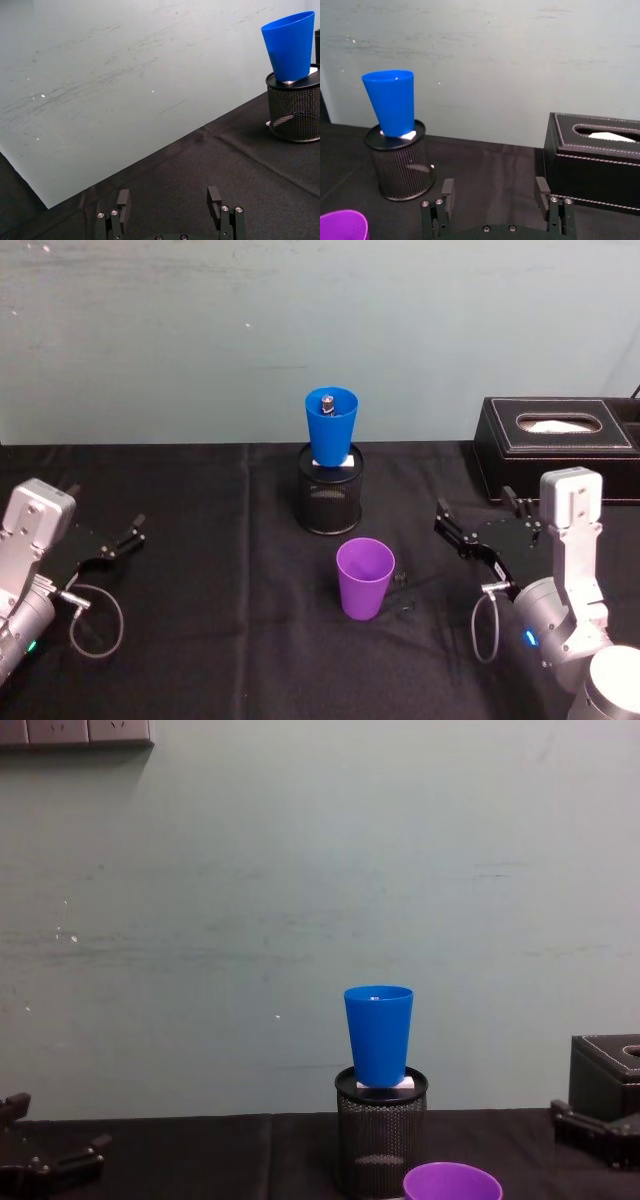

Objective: Pick up one cup with a gripper and tap it against the other cup.

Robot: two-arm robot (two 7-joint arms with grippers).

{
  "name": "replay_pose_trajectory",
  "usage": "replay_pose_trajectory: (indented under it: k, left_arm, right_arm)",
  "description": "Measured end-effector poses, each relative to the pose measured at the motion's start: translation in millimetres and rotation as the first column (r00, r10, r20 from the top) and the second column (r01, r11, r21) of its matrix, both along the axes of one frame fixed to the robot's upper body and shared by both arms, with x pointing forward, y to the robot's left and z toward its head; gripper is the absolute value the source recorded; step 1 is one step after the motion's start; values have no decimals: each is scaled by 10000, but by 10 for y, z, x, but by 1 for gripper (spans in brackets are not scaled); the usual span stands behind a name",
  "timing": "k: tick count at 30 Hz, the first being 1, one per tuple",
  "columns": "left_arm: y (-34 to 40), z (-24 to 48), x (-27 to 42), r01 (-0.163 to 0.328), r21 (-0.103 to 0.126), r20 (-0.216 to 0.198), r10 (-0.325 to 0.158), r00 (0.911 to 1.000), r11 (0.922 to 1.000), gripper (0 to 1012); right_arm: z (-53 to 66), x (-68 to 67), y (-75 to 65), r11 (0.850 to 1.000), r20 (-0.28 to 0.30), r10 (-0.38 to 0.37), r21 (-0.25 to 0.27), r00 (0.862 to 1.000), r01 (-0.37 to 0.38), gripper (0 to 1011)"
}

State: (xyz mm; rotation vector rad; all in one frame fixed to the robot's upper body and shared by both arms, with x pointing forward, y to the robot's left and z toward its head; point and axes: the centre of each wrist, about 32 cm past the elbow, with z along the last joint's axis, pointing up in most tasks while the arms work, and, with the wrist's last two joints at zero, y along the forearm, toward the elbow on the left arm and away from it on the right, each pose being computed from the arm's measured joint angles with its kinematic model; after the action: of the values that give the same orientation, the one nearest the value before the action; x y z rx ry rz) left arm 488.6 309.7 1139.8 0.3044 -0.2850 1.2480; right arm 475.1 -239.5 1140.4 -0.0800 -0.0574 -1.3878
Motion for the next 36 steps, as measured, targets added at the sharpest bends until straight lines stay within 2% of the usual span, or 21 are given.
replay_pose_trajectory:
  k: [2, 36]
  left_arm:
    - [0, 0, 0, 0, 0, 0, 0, 10000, 10000, 1000]
    - [0, 0, 0, 0, 0, 0, 0, 10000, 10000, 1000]
  right_arm:
    - [-24, 7, -9, 10000, -38, 60, 4, 10000, -60, 1002]
    - [9, 2, 0, 10000, 38, 54, 0, 10000, -54, 1002]
